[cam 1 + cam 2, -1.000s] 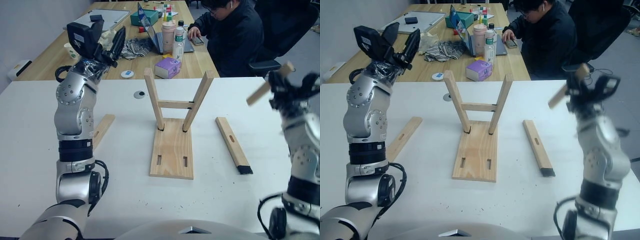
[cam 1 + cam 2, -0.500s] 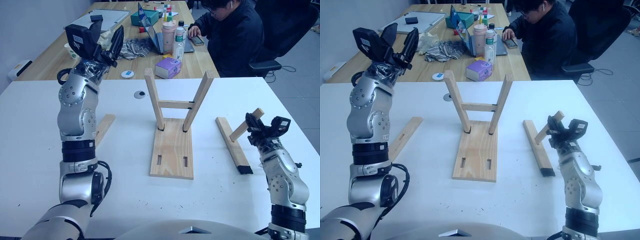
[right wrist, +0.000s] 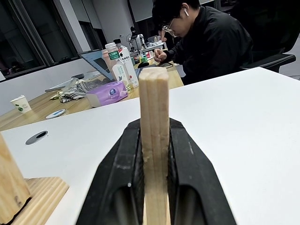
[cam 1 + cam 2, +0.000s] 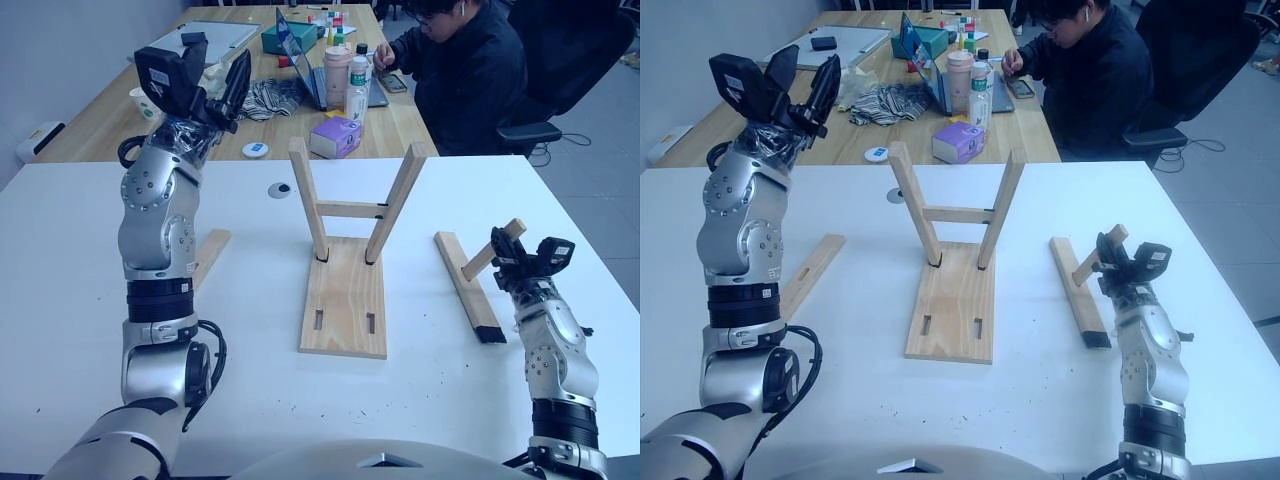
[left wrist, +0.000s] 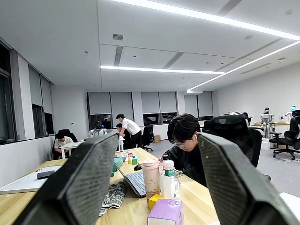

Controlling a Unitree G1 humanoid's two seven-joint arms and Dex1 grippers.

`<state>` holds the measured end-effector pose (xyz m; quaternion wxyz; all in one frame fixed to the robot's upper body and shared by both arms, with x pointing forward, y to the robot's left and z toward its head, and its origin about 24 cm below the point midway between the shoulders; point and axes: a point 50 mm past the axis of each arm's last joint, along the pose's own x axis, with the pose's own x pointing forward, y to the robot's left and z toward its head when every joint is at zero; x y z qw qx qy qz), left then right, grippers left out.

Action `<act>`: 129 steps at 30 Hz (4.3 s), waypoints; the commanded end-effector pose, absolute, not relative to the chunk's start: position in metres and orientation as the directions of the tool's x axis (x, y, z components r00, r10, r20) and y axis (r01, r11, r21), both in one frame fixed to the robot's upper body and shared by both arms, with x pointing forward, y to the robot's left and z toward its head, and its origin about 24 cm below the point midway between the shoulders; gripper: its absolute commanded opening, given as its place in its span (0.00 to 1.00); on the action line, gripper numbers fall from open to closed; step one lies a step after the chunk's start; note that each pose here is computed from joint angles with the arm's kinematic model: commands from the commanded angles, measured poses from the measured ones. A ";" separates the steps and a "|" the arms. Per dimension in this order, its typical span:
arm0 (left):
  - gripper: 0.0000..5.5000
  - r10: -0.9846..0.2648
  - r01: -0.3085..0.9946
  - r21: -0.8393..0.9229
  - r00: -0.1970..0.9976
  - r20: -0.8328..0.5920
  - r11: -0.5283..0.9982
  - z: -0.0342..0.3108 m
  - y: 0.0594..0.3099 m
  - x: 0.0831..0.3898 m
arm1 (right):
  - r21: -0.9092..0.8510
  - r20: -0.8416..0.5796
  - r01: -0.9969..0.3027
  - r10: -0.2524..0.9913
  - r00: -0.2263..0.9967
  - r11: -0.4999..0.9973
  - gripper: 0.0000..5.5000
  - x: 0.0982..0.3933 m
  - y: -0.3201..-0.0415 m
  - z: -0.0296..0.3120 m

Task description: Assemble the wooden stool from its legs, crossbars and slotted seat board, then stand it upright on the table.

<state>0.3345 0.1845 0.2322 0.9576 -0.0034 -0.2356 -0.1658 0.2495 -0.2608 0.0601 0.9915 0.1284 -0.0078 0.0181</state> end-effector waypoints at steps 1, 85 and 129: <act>0.56 -0.339 0.345 0.070 0.827 0.449 0.936 0.235 0.181 0.335 | 0.300 -0.033 -0.013 0.024 0.999 0.954 0.07 0.246 -0.259 0.047; 0.56 -0.857 0.894 -0.299 0.420 0.299 0.334 0.221 0.145 0.248 | 0.056 -0.038 -0.627 0.630 0.776 0.777 0.37 0.256 -0.230 0.278; 0.48 -0.660 0.855 -0.382 0.064 0.749 -0.350 0.227 0.081 0.267 | 0.346 -0.021 -0.886 0.947 0.321 0.308 0.37 0.215 -0.154 0.276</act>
